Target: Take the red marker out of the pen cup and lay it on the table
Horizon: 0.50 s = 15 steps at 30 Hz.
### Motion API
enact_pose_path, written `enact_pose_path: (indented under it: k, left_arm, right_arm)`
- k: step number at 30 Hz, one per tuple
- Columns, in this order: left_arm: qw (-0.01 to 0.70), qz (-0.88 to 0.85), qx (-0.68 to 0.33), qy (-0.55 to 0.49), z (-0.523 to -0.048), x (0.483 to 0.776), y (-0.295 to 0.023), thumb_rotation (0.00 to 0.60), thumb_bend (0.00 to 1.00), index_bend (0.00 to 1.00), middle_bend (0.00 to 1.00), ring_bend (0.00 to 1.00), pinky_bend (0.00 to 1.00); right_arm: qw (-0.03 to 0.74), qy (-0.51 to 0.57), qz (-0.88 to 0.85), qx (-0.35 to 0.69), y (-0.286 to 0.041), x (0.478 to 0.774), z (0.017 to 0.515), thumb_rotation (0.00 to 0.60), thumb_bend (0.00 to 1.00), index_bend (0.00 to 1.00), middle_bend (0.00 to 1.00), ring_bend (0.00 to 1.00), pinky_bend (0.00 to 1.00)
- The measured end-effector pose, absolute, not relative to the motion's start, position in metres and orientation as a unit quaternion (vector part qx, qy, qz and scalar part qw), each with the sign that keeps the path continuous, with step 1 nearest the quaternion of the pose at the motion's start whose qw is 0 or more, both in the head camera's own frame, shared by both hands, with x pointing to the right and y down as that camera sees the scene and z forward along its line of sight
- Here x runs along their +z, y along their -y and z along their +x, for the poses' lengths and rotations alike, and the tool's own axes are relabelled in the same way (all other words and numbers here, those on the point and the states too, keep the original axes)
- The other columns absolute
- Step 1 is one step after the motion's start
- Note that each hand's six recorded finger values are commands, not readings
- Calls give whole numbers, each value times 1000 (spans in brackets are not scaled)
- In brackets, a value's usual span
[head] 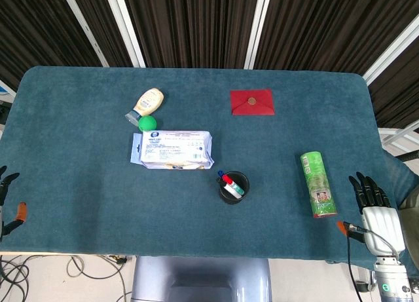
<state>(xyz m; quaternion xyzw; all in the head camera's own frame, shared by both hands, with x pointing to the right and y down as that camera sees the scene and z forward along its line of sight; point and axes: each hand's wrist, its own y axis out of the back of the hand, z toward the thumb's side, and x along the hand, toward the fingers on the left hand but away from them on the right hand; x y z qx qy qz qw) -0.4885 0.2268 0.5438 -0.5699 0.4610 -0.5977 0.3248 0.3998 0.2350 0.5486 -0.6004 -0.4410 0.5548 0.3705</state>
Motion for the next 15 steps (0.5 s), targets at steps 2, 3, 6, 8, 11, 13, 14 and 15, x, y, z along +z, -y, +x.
enact_pose_path:
  k: [2, 3, 6, 8, 11, 13, 14, 15]
  left_arm:
    - [326, -570, -598, -461, -488, 544, -227, 600, 450, 153, 29, 78, 44]
    - [326, -570, -597, -461, -488, 544, -227, 600, 450, 152, 29, 78, 44]
    - [326, -570, -597, -461, -488, 544, -227, 600, 450, 152, 29, 78, 44]
    - [326, -570, -597, -461, -488, 543, -227, 600, 450, 152, 29, 78, 44]
    - [327, -570, -596, -461, -488, 543, -227, 600, 450, 153, 29, 78, 44]
    - [326, -570, -596, -461, -488, 543, -227, 600, 450, 153, 29, 78, 44]
    - [326, -570, -597, -461, -488, 544, -227, 600, 450, 153, 29, 78, 44]
    - [325, -570, -597, -461, -488, 544, -227, 600, 450, 152, 30, 78, 44]
  right_arm:
    - [370, 441, -600, 555, -235, 548, 400, 600, 230, 0, 0, 38, 162]
    - [370, 441, -600, 555, -235, 548, 400, 600, 230, 0, 0, 38, 162]
    - [370, 441, -601, 555, -235, 548, 400, 600, 229, 0, 0, 38, 162]
    - [370, 440, -600, 555, -235, 548, 400, 600, 229, 0, 0, 38, 162]
    - [369, 440, -601, 556, -235, 549, 400, 600, 229, 0, 0, 38, 162]
    - [369, 441, -600, 556, -235, 548, 401, 600, 228, 0, 0, 38, 162]
    - [369, 442, -599, 556, -235, 548, 401, 600, 229, 0, 0, 38, 162]
    - [369, 442, -599, 556, -235, 548, 401, 600, 229, 0, 0, 38, 162]
